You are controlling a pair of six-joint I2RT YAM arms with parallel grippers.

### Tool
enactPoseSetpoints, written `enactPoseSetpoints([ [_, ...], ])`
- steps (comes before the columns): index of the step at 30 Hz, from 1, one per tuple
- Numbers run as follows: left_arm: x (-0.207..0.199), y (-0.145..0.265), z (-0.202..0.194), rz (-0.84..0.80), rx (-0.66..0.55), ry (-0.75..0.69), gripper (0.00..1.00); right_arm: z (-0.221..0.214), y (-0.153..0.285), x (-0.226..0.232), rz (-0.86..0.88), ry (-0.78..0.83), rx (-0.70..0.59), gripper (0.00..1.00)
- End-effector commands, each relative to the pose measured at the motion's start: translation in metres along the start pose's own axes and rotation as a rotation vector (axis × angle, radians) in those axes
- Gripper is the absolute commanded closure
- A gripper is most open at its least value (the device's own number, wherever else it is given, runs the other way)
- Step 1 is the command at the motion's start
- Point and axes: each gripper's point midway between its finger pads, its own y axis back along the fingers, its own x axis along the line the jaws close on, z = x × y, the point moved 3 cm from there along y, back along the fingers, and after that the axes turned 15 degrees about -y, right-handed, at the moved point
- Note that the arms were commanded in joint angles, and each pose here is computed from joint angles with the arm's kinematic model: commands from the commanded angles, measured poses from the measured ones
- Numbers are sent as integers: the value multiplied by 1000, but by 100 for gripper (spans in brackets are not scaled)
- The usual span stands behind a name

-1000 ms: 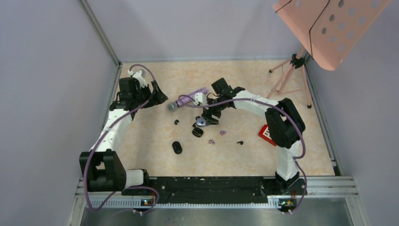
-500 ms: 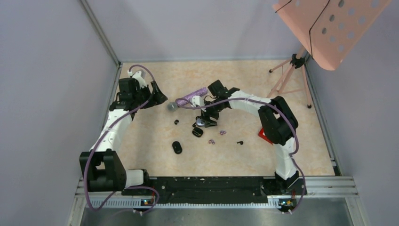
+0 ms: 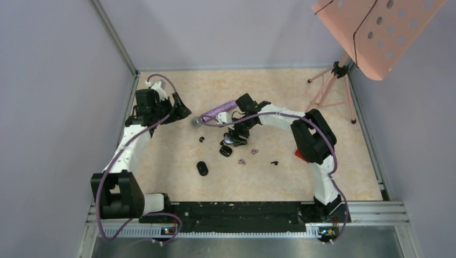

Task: Insert the wireless bluetooth earbuds into the charging case
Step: Pick up the charging case at the center of the board.

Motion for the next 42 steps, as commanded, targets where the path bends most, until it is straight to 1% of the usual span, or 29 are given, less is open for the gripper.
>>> enactPoseSetpoints([
  [1,-2,-3,11,-24,-42,12,14,14,-4,-2,7,43,-31,37],
  [4,-2,-4,11,-29,-39,13,14,14,-6,-2,8,43,-36,39],
  [9,-2,-8,8,-41,-27,19,14,16,-5,-2,1,42,-46,59],
  [12,-8,-12,6,-79,-18,38,15,23,8,1,-35,54,-77,65],
  [15,-18,-15,7,-143,-13,36,15,40,36,3,-104,79,-135,66],
  [17,-30,-15,15,-203,-32,15,16,58,66,5,-161,92,-202,66],
  [20,-68,-8,35,-370,-109,-69,16,83,108,8,-263,131,-295,67],
  [24,-121,17,63,-617,-260,-204,15,121,170,22,-420,266,-478,66],
  [27,-152,33,77,-742,-329,-314,14,142,203,29,-516,324,-541,65],
  [32,-188,45,95,-873,-398,-384,16,160,229,37,-606,378,-580,65],
  [36,-205,51,99,-917,-437,-473,20,168,235,42,-645,395,-591,66],
  [38,-209,50,98,-933,-431,-492,21,170,237,43,-652,388,-601,66],
  [42,-210,42,97,-921,-405,-470,24,176,244,45,-665,370,-636,66],
])
